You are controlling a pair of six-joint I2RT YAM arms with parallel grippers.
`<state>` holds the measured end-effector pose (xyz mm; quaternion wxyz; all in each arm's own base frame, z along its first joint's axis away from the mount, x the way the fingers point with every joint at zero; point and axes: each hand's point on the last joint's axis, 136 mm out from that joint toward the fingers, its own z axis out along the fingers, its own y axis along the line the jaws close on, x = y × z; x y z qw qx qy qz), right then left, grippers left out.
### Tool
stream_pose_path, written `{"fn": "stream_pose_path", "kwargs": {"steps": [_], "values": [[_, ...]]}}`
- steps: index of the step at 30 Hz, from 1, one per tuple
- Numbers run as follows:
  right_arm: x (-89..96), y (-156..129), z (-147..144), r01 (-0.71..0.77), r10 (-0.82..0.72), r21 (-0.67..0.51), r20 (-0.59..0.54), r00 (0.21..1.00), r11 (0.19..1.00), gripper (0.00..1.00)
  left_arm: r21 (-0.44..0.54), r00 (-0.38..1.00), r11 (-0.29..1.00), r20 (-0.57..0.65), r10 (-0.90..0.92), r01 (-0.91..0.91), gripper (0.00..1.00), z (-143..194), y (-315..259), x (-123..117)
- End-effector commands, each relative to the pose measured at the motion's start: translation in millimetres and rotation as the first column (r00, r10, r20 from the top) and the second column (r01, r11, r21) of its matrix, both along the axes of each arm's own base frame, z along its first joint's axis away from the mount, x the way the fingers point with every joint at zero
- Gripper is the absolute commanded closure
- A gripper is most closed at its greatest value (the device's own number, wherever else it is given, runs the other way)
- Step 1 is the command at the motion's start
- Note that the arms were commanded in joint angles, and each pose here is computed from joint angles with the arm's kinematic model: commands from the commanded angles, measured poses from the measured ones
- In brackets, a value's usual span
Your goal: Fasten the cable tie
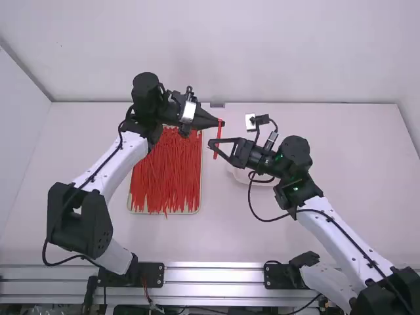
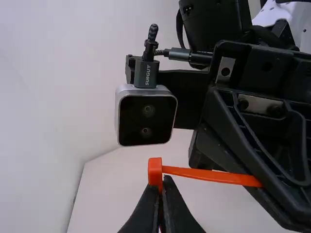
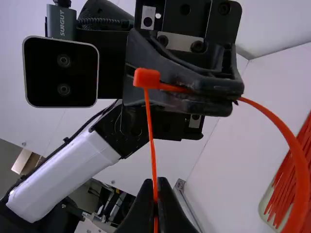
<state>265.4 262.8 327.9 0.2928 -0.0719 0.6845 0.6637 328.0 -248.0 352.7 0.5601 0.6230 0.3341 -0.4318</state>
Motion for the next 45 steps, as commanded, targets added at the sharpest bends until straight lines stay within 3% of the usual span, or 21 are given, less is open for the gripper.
{"fn": "stream_pose_path", "kwargs": {"steps": [1, 11, 45], "values": [[-2.7, -1.6, 2.6, -0.002, 0.002, 0.004, 0.016, 1.000, 1.000, 1.00, 0.000, 1.000, 1.000, 0.003, -0.014, 0.014, 0.99, 0.0, 2.6, -3.3], [-0.1, -3.5, 15.3, 0.019, -0.021, 0.042, 0.049, 0.999, 0.999, 1.00, 0.002, 1.000, 1.000, -0.009, -0.025, 0.025, 0.99, -6.1, -1.0, -6.6], [11.4, -15.0, 7.6, 0.062, -0.063, 0.013, 0.049, 0.997, 0.998, 1.00, 0.005, 0.997, 0.997, -0.027, -0.075, 0.076, 0.99, -4.2, -4.5, -25.5]]}}
